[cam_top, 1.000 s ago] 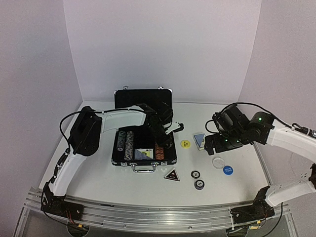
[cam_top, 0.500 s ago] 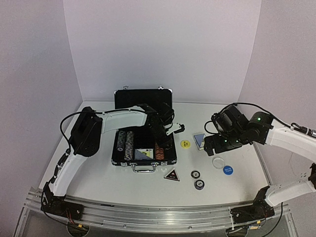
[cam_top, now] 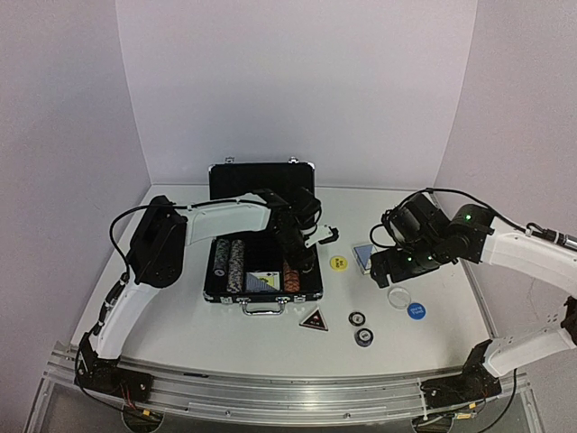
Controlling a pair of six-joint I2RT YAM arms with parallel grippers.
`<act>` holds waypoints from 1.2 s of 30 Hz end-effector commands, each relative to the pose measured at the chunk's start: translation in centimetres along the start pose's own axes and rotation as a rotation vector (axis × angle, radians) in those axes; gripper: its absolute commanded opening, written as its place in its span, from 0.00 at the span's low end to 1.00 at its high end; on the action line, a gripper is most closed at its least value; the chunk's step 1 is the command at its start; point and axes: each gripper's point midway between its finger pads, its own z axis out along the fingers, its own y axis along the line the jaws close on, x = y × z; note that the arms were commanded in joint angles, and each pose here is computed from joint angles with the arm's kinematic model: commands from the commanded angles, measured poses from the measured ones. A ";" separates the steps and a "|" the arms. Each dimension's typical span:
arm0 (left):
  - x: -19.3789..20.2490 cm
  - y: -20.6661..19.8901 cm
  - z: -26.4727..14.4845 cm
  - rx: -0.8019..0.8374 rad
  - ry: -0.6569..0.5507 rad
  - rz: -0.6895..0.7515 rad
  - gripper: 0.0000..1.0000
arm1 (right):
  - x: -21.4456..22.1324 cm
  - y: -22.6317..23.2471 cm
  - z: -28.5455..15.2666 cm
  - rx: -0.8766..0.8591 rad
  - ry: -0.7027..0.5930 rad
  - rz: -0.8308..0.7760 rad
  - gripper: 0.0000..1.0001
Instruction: Pack up texas hold em set
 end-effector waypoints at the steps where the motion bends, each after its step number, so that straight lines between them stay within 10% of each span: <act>1: -3.5 4.3 -4.7 -0.181 -0.107 0.005 0.30 | -1.1 0.3 -0.7 -0.019 -0.029 -0.001 0.97; 36: -3.1 3.2 -6.1 -0.161 -0.123 0.033 0.26 | -0.7 0.3 -0.1 -0.022 -0.009 -0.004 0.98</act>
